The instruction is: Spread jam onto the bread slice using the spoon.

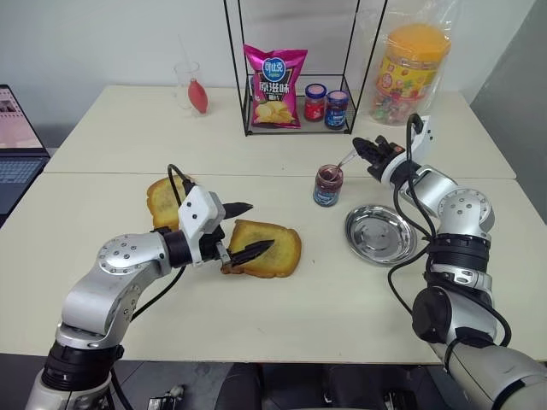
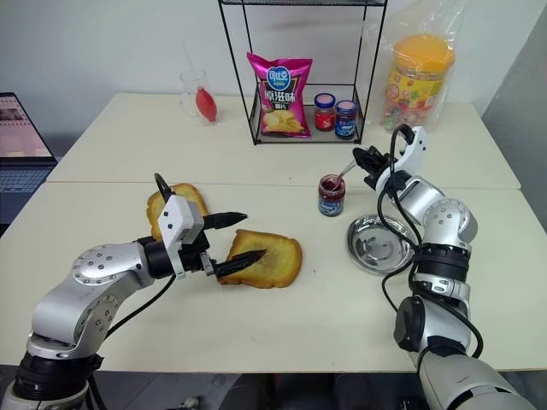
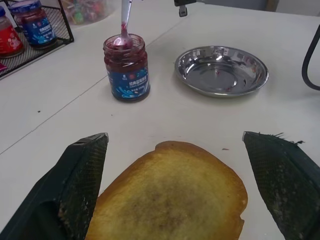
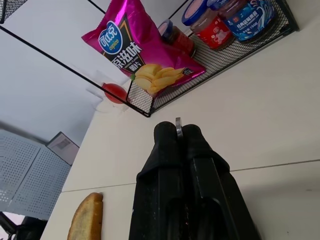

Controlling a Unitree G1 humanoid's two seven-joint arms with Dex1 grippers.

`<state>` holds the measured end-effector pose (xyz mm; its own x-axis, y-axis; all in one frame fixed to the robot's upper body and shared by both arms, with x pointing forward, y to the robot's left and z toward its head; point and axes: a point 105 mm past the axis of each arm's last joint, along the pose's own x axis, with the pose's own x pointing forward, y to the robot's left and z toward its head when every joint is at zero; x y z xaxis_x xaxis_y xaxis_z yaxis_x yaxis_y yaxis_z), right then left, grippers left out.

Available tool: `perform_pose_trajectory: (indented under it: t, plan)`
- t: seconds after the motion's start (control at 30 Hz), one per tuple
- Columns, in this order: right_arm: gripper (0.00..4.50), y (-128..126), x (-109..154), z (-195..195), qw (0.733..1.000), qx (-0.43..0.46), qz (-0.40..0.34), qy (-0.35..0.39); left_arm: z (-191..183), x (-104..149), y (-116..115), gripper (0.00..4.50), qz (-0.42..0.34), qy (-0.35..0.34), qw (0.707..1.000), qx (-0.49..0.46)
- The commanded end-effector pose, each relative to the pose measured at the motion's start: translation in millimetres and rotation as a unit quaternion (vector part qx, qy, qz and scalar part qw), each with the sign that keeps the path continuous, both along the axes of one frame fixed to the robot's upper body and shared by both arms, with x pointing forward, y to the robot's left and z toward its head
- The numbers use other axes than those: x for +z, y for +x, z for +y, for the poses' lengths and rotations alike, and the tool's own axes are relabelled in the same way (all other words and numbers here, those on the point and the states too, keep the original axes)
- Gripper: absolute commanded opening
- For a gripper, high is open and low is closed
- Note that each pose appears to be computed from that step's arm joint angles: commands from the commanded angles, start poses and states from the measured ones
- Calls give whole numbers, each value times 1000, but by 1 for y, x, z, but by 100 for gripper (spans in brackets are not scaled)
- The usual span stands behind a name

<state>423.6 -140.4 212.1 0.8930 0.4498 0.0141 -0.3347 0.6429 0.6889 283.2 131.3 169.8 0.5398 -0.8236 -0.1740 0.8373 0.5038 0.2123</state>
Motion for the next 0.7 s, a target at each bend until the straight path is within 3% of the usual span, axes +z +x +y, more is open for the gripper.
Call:
perform_pose_trajectory:
  t: [0.03, 0.7]
  plan:
    - [2, -1, 25, -1, 999, 2, -43, 14, -3, 9, -3, 450, -22, 5, 1000, -9]
    - [2, -4, 26, -4, 999, 0, -54, 4, -4, 9, -4, 450, -21, 6, 1000, -10]
